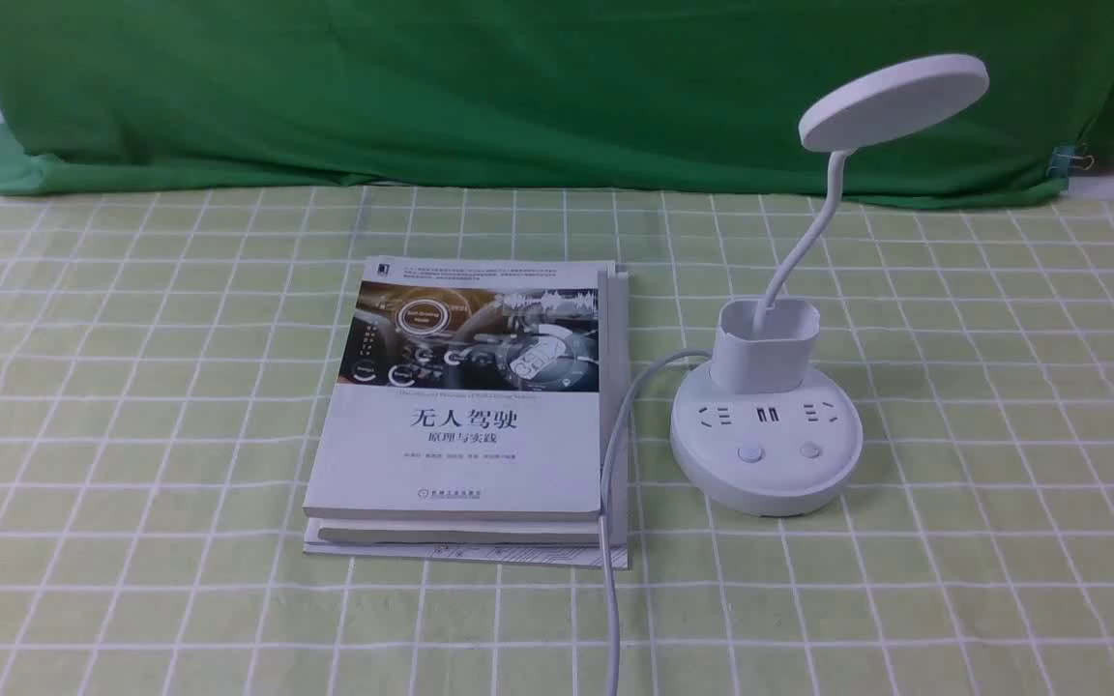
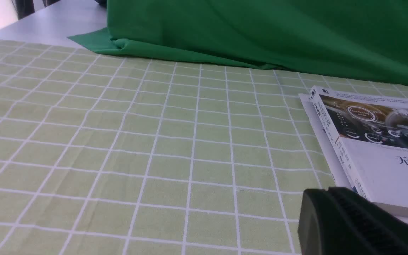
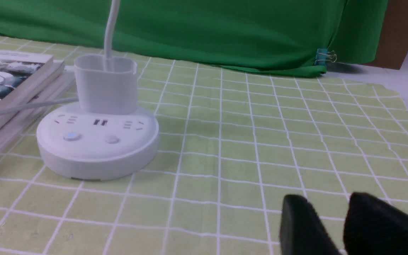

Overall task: Turn on the table lamp on the green coffee tablecloth with your hand.
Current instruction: 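Press the button on the base of the white desk lamp with the right gripper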

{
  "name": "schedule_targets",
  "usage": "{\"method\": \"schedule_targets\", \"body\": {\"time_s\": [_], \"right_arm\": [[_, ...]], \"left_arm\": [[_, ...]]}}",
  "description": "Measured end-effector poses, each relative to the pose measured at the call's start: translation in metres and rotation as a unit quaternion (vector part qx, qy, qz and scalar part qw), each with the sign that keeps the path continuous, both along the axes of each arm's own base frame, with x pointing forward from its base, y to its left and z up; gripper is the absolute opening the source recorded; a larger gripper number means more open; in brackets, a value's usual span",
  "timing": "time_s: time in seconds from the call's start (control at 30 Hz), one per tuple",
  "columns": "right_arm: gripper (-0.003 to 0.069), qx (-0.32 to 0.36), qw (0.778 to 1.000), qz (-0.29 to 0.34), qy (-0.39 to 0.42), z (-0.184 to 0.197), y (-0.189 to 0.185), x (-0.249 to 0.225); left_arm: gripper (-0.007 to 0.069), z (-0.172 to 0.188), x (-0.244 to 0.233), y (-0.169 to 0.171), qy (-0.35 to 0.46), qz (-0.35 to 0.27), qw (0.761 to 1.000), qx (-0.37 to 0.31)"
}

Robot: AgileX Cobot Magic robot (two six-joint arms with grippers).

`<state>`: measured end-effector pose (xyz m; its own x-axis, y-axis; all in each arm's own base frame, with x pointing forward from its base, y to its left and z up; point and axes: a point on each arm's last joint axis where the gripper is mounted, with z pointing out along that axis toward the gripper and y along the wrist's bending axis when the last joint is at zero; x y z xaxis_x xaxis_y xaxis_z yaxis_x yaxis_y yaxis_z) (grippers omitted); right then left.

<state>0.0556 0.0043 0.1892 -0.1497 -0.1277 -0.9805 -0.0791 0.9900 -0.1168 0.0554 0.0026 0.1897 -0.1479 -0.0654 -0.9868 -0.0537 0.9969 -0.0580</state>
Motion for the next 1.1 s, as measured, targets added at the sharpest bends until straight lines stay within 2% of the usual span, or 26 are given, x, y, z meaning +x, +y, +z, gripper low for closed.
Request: {"method": "schedule_targets", "body": {"time_s": [0.87,0.97,1.03,1.07,1.1], "right_arm": [[0.0245,0.003,1.0,-0.001,-0.008,0.002,0.0,0.0],[0.0245,0.03,0.999,-0.006,-0.019,0.004,0.0,0.001],[0.0245,0.116,0.992,-0.018,-0.046,0.01,-0.001,0.001],[0.0245,0.122,0.991,-0.019,-0.049,0.01,-0.001,0.001],[0.0245,0.182,0.98,-0.023,-0.072,0.015,-0.002,0.001]], "left_arm": [[0.0003,0.0,0.0,0.0,0.001,0.0,1.0,0.0],[0.0003,0.0,0.0,0.0,0.001,0.0,1.0,0.0],[0.0003,0.0,0.0,0.0,0.001,0.0,1.0,0.0],[0.0003,0.0,0.0,0.0,0.001,0.0,1.0,0.0],[0.0003,0.0,0.0,0.0,0.001,0.0,1.0,0.0]]}}
